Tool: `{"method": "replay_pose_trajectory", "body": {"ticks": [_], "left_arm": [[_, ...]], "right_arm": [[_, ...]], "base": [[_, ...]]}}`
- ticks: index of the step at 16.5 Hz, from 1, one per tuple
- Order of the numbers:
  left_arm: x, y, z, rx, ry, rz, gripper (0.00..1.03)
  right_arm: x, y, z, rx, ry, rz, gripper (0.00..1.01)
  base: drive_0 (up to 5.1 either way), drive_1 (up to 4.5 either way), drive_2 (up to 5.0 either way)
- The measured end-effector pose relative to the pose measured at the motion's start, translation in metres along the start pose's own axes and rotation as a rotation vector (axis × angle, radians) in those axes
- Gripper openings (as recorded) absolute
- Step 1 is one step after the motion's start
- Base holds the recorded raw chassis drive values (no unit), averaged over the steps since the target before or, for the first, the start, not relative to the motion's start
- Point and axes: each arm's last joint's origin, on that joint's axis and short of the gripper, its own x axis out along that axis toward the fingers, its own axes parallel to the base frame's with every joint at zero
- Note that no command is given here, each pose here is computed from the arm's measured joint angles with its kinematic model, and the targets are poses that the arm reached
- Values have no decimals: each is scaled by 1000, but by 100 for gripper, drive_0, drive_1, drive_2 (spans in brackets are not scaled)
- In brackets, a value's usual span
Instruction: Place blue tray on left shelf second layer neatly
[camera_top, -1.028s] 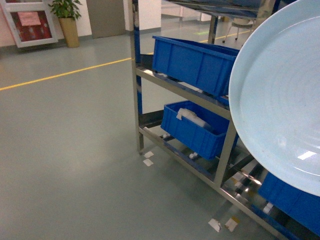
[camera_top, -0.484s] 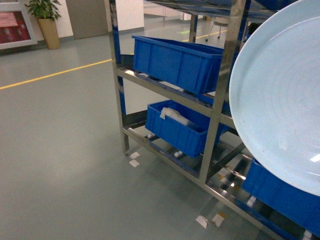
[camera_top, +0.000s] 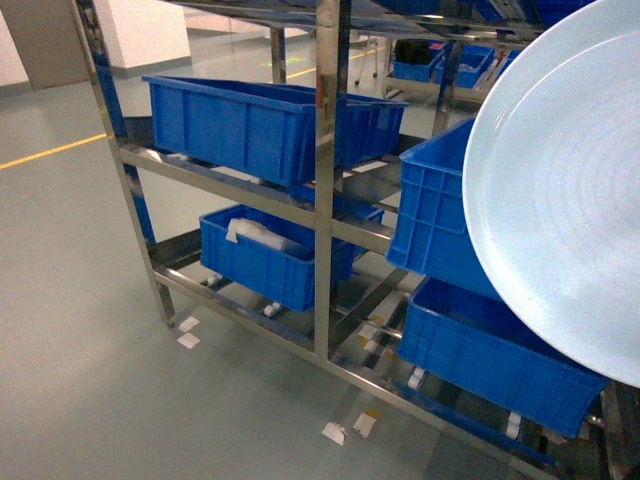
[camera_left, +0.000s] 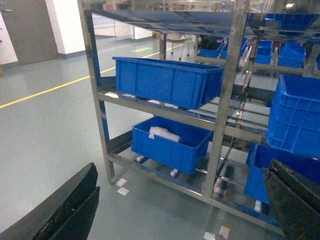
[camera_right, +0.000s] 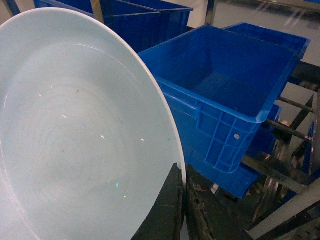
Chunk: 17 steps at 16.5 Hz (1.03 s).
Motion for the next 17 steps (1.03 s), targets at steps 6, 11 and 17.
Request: {"method": "replay_pose_trajectory", "body": {"ticks": [6,11,17], "left_arm": [[0,0,0,0,-1,1,98],[0,0,0,0,-1,2,98],[0,0,0,0,1,6,98]], "right_arm": [[0,0,0,0,0,2,2],[0,0,0,0,-2,2,2],[1,0,-1,0,6,6,2]], "base": [[-6,210,-221],[-9,421,-439],[-55,16,-127]]}}
